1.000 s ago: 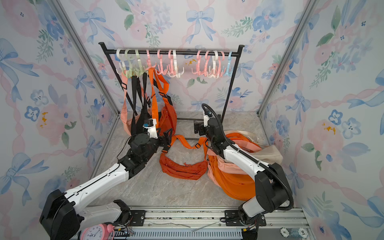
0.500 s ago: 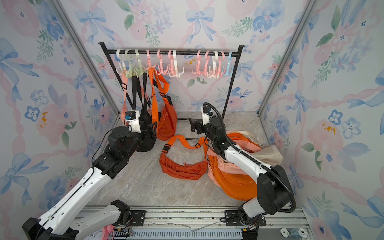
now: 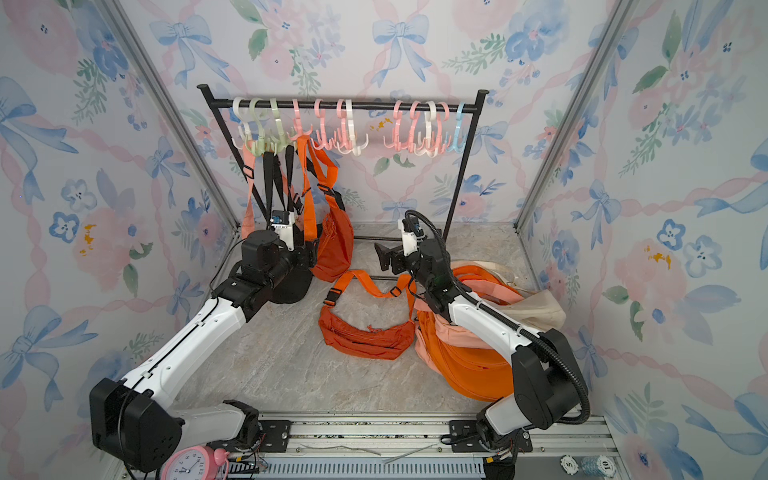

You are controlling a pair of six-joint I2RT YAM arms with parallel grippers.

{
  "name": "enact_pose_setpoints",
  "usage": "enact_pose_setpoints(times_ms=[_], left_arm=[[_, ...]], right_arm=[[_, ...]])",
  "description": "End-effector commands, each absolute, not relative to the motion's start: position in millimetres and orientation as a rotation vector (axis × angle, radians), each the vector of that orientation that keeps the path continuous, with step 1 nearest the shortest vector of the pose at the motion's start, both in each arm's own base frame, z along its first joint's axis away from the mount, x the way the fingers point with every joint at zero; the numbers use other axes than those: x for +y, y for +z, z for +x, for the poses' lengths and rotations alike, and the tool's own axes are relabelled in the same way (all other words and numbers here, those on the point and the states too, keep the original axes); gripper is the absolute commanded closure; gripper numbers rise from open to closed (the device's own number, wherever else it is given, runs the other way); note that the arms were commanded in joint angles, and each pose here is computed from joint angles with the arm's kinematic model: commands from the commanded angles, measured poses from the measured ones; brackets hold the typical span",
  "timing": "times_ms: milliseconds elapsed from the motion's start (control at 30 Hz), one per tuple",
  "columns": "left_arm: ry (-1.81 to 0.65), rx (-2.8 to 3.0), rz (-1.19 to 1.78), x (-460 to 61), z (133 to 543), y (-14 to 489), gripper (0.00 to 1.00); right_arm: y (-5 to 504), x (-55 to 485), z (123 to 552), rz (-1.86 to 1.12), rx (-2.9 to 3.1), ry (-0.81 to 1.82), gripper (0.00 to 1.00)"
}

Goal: Take the bag off the hook
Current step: Pick up the bag from the hook.

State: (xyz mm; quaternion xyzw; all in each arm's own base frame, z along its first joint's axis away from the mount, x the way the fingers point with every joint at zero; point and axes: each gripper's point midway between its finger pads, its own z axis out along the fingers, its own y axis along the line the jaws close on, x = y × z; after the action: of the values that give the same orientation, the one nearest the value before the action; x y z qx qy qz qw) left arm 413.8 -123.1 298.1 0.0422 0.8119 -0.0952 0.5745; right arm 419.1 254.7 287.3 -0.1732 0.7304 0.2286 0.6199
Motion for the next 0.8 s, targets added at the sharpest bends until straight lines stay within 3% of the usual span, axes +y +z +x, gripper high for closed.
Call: enact_pose_setpoints(times_ms=[0, 200, 367, 467, 667, 767], left_arm=[[-0.252, 1.835, 0.118, -124.7, 429.9, 312.9, 0.23], [-0.279, 1.842, 0.128, -131.6, 455.2, 299.0, 0.25], [-0.294, 1.841, 0.141, -139.4, 474.1, 299.9, 0.39], [-0.287, 1.84, 0.137, -140.0, 484.4, 298.5, 0.53], [-0.267, 1.855, 0.116, -136.3, 490.2, 292.8, 0.99], [-0.249, 1.857, 0.096, -129.1, 484.7, 296.4, 1.0]], right_arm=[[285.3, 262.3, 421.7, -0.418, 1.664, 0.573, 0.03], [273.5, 269.6, 429.7, -0.416, 1.696, 0.623, 0.03], [268.2, 272.8, 432.9, -0.423, 1.717, 0.641, 0.03], [266.5, 270.1, 434.2, -0.419, 1.718, 0.632, 0.03], [262.8, 270.6, 440.8, -0.411, 1.721, 0.638, 0.03], [267.0, 275.5, 443.1, -0.42, 1.716, 0.655, 0.03]])
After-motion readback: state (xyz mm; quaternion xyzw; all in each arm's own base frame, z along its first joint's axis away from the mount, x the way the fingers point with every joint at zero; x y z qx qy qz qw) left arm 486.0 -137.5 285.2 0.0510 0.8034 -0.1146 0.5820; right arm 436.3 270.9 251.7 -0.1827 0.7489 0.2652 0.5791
